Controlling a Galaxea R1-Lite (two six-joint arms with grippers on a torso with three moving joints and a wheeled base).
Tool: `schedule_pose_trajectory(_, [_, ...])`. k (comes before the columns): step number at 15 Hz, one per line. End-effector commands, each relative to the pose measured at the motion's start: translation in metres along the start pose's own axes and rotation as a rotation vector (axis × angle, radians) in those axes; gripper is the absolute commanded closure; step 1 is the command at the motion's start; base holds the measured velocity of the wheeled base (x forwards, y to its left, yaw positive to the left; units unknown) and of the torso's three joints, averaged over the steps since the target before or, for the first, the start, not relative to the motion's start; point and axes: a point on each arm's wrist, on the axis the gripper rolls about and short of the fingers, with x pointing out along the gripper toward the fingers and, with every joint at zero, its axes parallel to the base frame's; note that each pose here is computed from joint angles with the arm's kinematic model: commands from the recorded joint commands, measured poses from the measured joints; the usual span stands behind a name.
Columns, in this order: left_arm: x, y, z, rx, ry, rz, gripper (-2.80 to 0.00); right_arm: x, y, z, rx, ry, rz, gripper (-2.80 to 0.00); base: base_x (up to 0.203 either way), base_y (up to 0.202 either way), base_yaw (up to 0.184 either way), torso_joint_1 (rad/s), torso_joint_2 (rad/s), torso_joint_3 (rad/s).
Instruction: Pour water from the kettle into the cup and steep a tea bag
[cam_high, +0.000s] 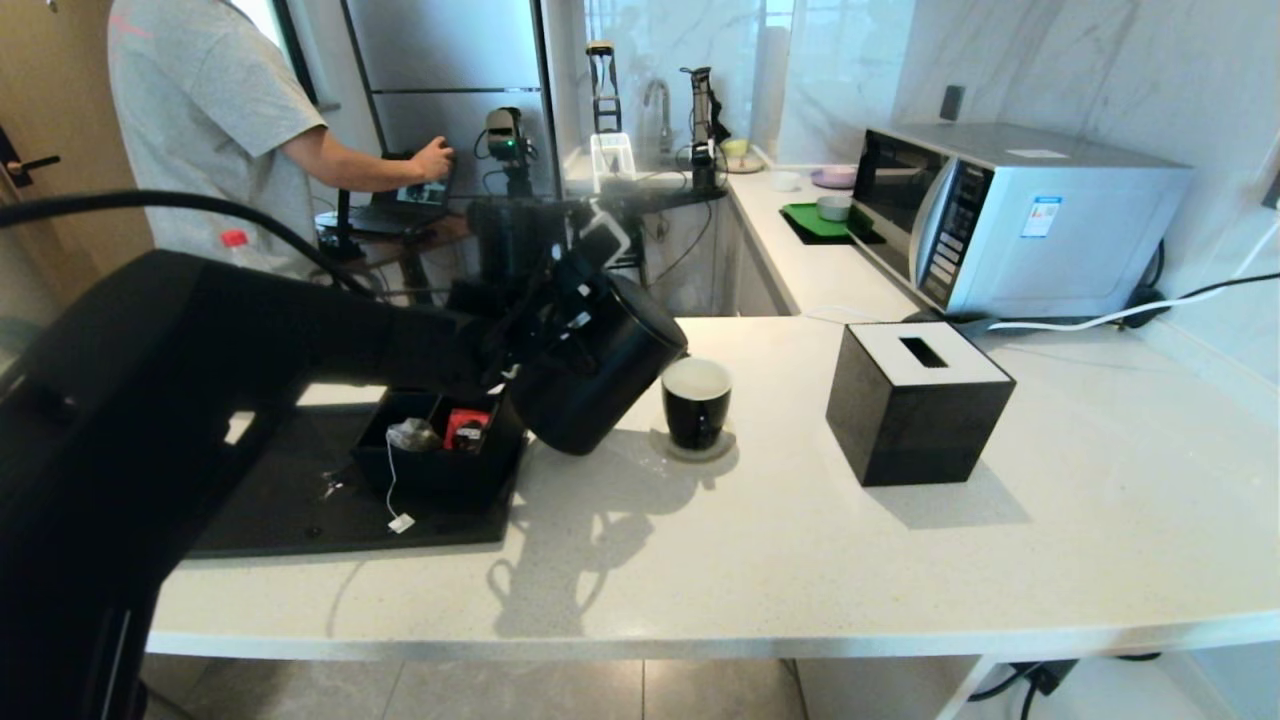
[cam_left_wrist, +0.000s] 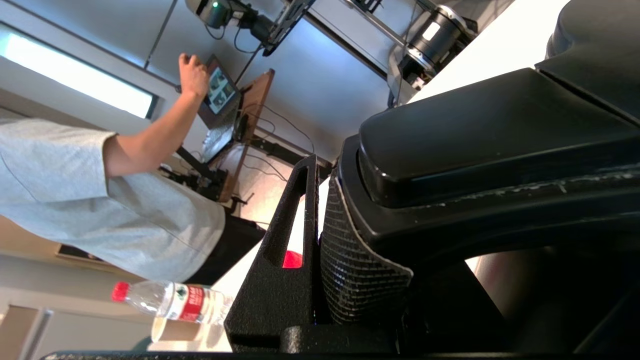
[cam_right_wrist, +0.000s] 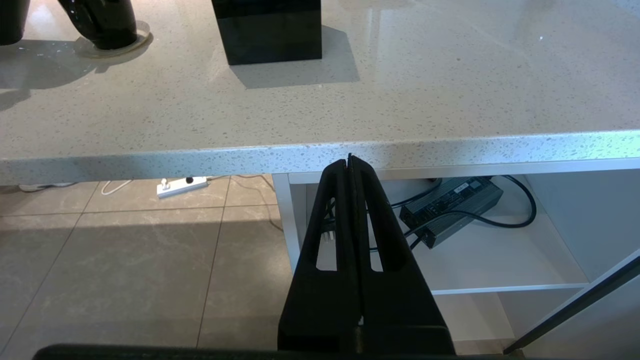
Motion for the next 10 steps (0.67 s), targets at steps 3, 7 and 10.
schedule_pose_trajectory(3, [0.0018,0.0015,0.0035,0.01,-0.003,0.007,0.0,0.0,0.0,0.0003,0.0,0.001,0.001,0.0,0.0,0.0,0.0,0.0,0.0,0.0])
schedule_pose_trajectory(7, [0.0038,0.0038,0.007,0.036,-0.005,0.007,0.0,0.0001,0.0,-0.0001,0.001,0.002,0.001,0.0,0.0,0.0,0.0,0.0,0.0,0.0])
schedule_pose_trajectory(10, [0.0042,0.0031,0.0065,0.04,-0.003,0.005,0.0,0.0001,0.0,-0.0001,0.001,0.002,0.001,0.0,0.0,0.0,0.0,0.0,0.0,0.0])
